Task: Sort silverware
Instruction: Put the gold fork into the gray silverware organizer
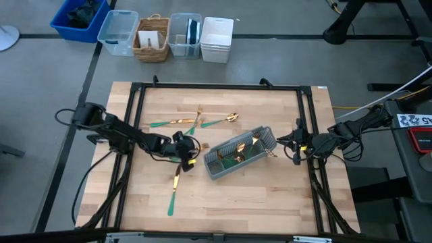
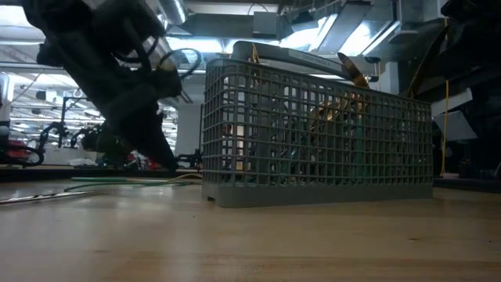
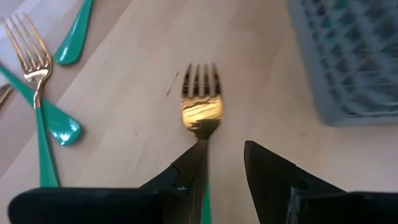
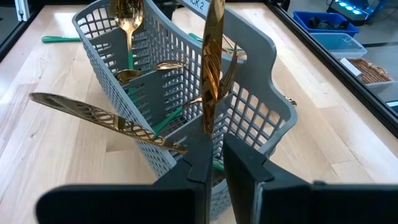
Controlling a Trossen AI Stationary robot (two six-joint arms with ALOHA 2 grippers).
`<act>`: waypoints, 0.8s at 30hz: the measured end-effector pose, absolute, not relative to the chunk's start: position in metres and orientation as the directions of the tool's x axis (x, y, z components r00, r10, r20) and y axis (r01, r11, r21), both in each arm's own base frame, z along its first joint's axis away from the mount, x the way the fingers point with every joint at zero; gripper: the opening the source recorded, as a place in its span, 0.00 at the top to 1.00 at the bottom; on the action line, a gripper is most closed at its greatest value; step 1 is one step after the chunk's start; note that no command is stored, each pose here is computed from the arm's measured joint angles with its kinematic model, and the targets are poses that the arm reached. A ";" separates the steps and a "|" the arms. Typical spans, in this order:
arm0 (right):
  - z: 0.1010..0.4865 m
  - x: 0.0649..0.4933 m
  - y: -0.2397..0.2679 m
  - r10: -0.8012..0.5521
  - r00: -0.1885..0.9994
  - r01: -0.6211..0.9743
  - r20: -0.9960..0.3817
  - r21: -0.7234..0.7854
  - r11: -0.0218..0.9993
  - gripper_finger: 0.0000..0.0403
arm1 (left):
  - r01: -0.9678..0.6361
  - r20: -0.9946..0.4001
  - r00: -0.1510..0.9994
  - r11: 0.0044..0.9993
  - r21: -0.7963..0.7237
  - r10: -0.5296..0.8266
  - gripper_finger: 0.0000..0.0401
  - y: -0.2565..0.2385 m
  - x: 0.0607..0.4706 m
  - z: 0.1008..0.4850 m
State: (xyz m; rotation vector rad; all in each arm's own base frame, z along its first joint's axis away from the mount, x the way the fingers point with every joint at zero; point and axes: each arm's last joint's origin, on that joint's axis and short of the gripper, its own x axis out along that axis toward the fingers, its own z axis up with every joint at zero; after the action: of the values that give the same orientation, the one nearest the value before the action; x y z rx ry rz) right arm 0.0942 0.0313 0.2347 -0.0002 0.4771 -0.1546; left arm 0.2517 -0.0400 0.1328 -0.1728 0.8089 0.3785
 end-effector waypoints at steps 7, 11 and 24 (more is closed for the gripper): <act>0.235 0.094 0.031 -0.148 0.877 0.148 -0.457 -0.036 0.988 0.90 | -0.435 -0.744 0.599 0.900 0.010 0.297 0.75 -0.029 0.258 0.120; 0.235 0.094 0.031 -0.149 0.877 0.149 -0.457 -0.036 0.988 0.90 | -0.453 -0.761 0.568 0.891 0.028 0.313 0.75 -0.024 0.259 0.112; 0.235 0.094 0.031 -0.149 0.877 0.149 -0.457 -0.037 0.988 0.90 | -0.463 -0.757 0.570 0.886 0.025 0.320 0.96 -0.022 0.262 0.109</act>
State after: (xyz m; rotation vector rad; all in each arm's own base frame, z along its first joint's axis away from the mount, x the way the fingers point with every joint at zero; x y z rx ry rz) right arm 0.0942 0.0313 0.2348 -0.0004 0.4766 -0.1557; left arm 0.2623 -0.0217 0.1090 -0.1838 0.8477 0.4623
